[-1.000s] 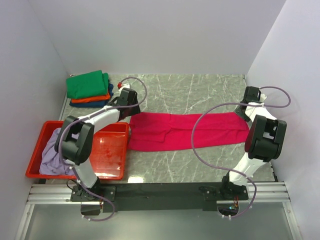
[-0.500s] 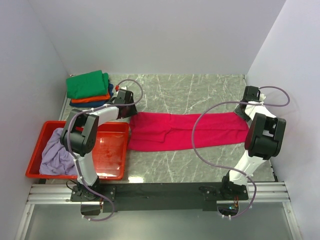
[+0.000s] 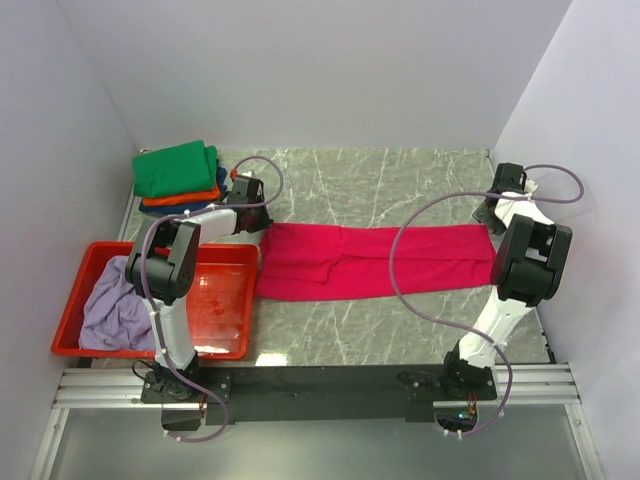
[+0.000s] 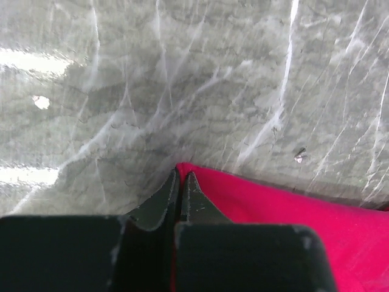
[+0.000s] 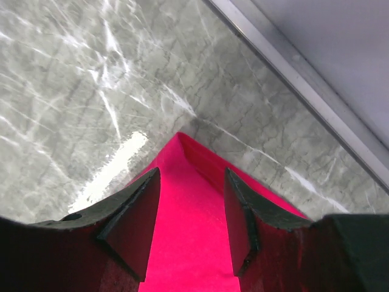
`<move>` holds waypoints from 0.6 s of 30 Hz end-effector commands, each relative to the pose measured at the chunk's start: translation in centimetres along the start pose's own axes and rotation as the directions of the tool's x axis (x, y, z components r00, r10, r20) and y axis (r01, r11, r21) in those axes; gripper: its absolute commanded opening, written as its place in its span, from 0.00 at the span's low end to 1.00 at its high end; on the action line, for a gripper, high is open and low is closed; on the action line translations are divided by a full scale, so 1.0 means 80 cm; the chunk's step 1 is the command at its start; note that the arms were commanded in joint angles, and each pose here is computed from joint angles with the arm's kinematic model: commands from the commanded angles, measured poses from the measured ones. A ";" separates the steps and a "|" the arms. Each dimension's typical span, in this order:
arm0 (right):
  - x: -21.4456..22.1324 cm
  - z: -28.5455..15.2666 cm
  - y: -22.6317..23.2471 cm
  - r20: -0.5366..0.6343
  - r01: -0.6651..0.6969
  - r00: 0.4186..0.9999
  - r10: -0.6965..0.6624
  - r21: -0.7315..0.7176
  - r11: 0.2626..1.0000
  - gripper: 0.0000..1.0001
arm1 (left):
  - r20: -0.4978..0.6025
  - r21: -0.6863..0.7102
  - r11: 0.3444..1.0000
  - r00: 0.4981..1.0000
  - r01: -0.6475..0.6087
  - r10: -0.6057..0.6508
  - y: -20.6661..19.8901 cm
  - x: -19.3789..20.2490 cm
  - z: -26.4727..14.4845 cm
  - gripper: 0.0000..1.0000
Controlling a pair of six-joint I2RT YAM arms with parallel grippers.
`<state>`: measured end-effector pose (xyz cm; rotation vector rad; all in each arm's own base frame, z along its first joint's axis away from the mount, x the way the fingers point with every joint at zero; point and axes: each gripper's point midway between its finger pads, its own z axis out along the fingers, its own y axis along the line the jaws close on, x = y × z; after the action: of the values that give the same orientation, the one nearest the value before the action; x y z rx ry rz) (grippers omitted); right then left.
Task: Fold and stack the t-shirts
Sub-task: Fold the tshirt
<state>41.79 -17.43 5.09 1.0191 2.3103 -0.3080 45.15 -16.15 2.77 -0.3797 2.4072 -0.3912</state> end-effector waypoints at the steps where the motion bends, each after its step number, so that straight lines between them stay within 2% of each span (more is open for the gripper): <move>1: -0.012 0.002 -0.002 0.003 0.000 1.000 0.000 0.000 1.000 0.54 | 0.035 0.020 1.000 0.999 0.020 -0.021 -0.003 -0.025 0.001 0.01; 8: -0.001 0.017 0.008 -0.066 0.020 0.998 -0.022 -0.026 0.999 0.57 | 0.067 0.006 0.999 0.996 0.050 -0.051 0.014 -0.035 -0.015 0.01; 18: -0.006 0.020 0.017 -0.080 0.034 0.996 -0.038 -0.051 0.998 0.58 | 0.066 0.010 0.999 0.996 0.053 -0.053 0.018 -0.038 -0.015 0.01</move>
<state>42.36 -16.87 3.08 1.0077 2.4172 -0.2373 45.69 -14.13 2.70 -0.4444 2.3962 -0.4005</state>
